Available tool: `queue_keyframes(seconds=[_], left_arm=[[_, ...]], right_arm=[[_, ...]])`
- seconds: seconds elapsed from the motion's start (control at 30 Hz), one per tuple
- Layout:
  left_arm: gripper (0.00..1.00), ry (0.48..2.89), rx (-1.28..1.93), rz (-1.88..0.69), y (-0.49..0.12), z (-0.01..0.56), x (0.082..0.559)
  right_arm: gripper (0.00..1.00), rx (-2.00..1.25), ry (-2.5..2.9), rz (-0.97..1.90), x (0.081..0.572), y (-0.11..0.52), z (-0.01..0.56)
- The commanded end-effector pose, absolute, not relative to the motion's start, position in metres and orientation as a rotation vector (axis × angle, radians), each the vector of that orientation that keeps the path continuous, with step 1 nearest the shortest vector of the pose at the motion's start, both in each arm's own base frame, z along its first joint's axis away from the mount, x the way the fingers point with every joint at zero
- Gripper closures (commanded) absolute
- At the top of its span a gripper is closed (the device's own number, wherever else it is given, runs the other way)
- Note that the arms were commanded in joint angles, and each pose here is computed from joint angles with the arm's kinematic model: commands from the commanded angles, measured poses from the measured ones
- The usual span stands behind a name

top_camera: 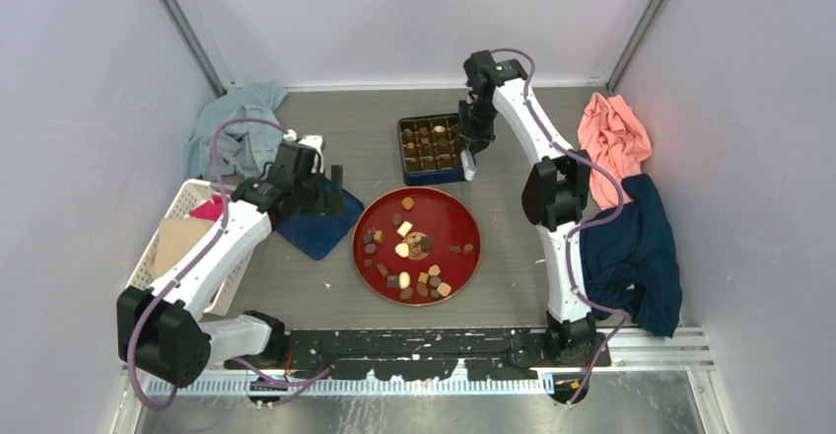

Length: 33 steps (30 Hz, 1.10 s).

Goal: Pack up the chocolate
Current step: Place the fake chocolate in the packing box, then pick up the fake chocolate from the plate.

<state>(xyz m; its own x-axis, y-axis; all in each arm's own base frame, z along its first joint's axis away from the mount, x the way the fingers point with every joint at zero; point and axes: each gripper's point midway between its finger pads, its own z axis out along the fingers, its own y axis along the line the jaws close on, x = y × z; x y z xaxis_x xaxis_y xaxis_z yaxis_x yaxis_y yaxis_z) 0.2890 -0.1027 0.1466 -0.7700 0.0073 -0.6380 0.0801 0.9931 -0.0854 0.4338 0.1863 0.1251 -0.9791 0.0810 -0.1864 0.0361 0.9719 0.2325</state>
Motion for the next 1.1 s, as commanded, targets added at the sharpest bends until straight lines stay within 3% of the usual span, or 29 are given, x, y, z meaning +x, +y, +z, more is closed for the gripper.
queue_keyframes(seconds=[0.0, 0.1, 0.27, 0.57, 0.77, 1.07], left_arm=[[0.13, 2.371, 0.053, -0.15, -0.104, 0.173, 0.301], [0.13, 2.355, 0.045, -0.161, -0.105, 0.18, 0.303], [0.14, 2.353, 0.039, -0.189, -0.108, 0.184, 0.301], [0.11, 2.418, 0.039, -0.284, -0.12, 0.189, 0.288], [0.12, 2.578, -0.009, -0.248, -0.117, 0.19, 0.272], [0.12, 2.564, -0.009, -0.279, -0.109, 0.189, 0.241]], right_arm=[[0.75, 0.069, 2.77, 0.372, 0.445, 0.184, 0.186], [0.84, 0.051, 2.757, 0.374, 0.437, 0.181, 0.207], [0.89, 0.037, 2.756, 0.396, 0.395, 0.185, 0.228], [0.87, -0.094, 2.843, 0.307, 0.278, 0.176, 0.217], [0.84, -0.12, 2.825, 0.384, 0.245, 0.192, 0.196], [0.8, -0.24, 2.841, 0.37, 0.205, 0.234, 0.158]])
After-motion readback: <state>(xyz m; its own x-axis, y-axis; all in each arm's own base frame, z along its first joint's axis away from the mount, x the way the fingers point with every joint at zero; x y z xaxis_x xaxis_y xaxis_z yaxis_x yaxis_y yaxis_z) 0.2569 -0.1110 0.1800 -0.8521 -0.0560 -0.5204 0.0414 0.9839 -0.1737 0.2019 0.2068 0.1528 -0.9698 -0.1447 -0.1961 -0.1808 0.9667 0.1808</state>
